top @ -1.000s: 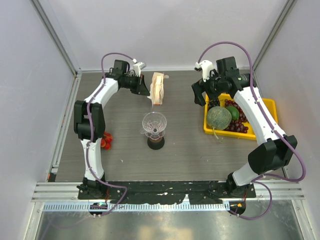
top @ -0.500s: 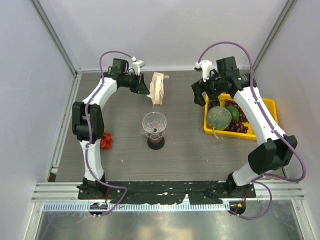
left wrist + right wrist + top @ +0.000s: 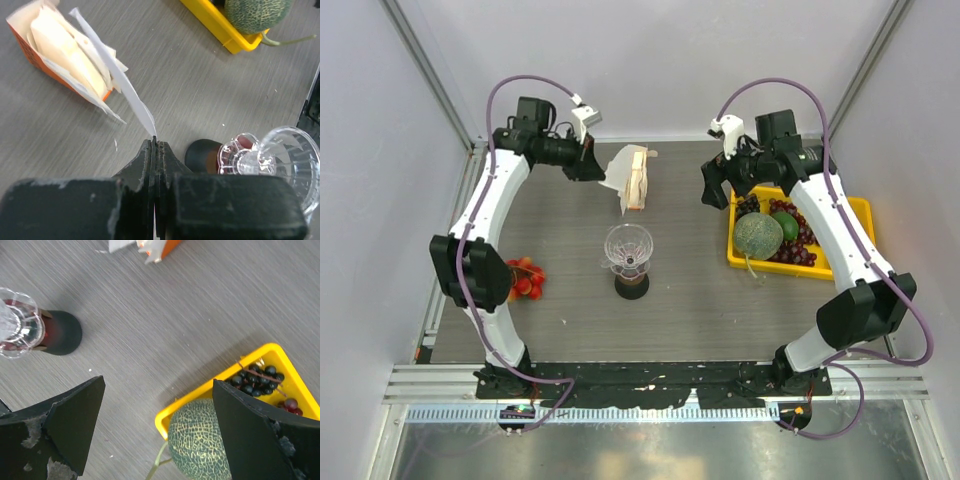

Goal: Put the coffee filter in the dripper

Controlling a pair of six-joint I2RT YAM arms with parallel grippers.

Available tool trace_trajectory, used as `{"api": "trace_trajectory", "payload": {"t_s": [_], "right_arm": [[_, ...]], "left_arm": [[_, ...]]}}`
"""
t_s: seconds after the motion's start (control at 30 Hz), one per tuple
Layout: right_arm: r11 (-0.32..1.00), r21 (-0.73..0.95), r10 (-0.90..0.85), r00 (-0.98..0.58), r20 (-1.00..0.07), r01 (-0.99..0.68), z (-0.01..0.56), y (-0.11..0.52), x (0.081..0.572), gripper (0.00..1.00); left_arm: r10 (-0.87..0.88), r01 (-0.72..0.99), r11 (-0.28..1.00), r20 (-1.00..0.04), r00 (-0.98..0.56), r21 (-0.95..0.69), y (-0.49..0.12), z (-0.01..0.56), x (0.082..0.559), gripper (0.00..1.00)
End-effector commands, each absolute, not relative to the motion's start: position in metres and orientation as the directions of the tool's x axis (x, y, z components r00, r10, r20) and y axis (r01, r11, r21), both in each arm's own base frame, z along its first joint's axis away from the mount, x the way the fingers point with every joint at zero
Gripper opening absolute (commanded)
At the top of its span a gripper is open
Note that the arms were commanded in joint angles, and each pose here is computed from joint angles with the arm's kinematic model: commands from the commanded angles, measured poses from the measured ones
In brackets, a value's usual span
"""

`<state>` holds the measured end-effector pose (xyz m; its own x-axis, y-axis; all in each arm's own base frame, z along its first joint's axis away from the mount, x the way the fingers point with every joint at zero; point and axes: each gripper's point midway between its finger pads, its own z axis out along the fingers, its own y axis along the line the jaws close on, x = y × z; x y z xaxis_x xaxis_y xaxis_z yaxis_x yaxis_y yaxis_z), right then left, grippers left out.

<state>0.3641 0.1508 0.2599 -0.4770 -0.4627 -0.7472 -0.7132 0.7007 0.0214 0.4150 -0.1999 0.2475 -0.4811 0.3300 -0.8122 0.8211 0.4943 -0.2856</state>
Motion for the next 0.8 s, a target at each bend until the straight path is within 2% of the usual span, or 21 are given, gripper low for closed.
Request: {"api": "trace_trajectory", "payload": {"t_s": [0.0,0.17,0.33,0.57,0.77], "right_arm": [[0.623,-0.047,-0.399,-0.266,-0.878,-0.781,0.328,0.171,0.361,0.95],[0.545,-0.108,-0.327,-0.092,-0.941,-0.831,0.373,0.187,0.348,0.95],[0.515,-0.185,-0.248,0.061,-0.967,-0.837,0.415,0.193,0.333,0.96],[0.493,-0.239,-0.235,0.137,-0.962,-0.837,0.428,0.195,0.323,0.95],[0.381,-0.264,-0.198,0.2,-0.96,-0.886,0.431,0.213,0.295,0.95]], "left_arm": [[0.355,0.914,0.377,-0.888,-0.292,-0.15,-0.199,0.316,0.386,0.0],[0.336,0.952,0.301,-0.928,-0.16,-0.055,-0.203,0.369,0.365,0.0],[0.355,0.971,0.208,-0.934,0.04,0.12,-0.213,0.402,0.337,0.0],[0.403,0.95,0.027,-0.872,0.276,0.313,-0.234,0.407,0.282,0.0],[0.392,0.916,-0.09,-0.831,0.394,0.392,-0.25,0.404,0.246,0.0]]}}
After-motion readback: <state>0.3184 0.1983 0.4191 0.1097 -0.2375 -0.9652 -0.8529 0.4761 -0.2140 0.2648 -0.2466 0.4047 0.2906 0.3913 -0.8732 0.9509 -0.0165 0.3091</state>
